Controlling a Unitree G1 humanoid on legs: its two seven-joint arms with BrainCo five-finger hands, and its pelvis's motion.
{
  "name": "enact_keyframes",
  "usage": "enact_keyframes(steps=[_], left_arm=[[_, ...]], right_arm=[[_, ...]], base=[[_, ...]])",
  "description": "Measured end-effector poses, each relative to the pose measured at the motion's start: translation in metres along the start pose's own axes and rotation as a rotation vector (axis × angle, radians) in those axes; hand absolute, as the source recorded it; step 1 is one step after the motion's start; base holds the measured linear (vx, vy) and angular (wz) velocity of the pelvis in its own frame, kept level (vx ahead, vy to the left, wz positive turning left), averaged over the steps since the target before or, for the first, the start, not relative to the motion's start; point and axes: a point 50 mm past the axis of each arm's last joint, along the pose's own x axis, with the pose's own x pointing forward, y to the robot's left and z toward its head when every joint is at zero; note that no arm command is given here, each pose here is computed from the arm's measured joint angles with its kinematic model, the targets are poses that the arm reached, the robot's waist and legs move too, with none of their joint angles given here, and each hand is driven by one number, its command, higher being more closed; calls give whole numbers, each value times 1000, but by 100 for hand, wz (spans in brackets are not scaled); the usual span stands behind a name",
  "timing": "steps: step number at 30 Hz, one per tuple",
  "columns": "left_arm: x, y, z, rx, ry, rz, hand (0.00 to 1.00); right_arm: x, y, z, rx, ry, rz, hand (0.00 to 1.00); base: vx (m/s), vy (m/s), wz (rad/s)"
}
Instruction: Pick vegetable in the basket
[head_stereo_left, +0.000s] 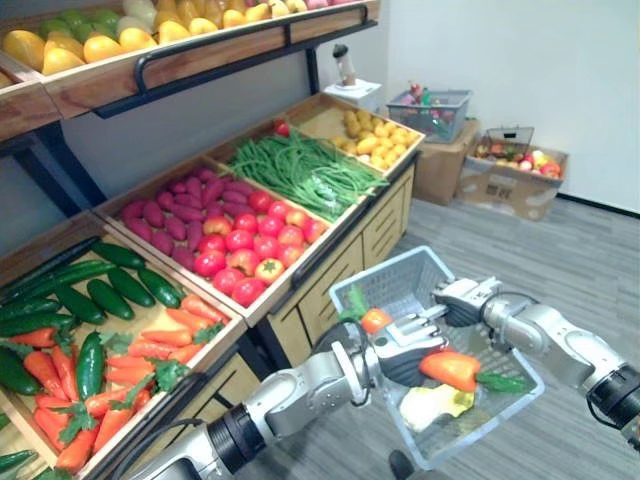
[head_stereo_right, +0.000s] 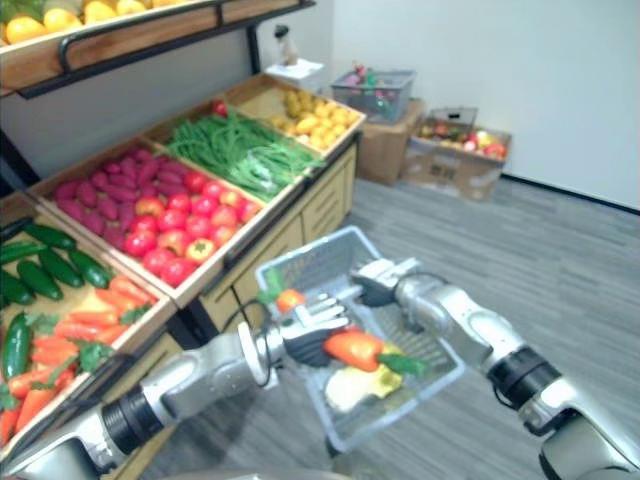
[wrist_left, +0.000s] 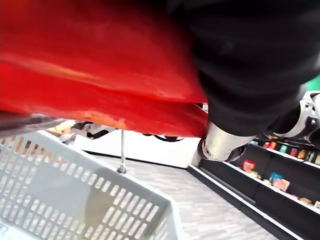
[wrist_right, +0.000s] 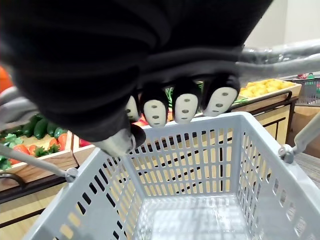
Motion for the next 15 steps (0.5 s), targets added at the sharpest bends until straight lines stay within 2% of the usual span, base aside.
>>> enact_keyframes(steps=[6,9,15], left_arm=[[4,-5,21,-27,-102,-24,100],[4,-11,29,-78,-130,-42,100],[5,-2,41,-67,-185,-5,100]], right_arm=[[1,-4,-3,-7,12,-2,100],[0,-17,-11,0,43,-58,100],[-8,-26,-31,43,134,-125,100]], base=[[-26,3,9],[-15,10,9],[-21,12,22]])
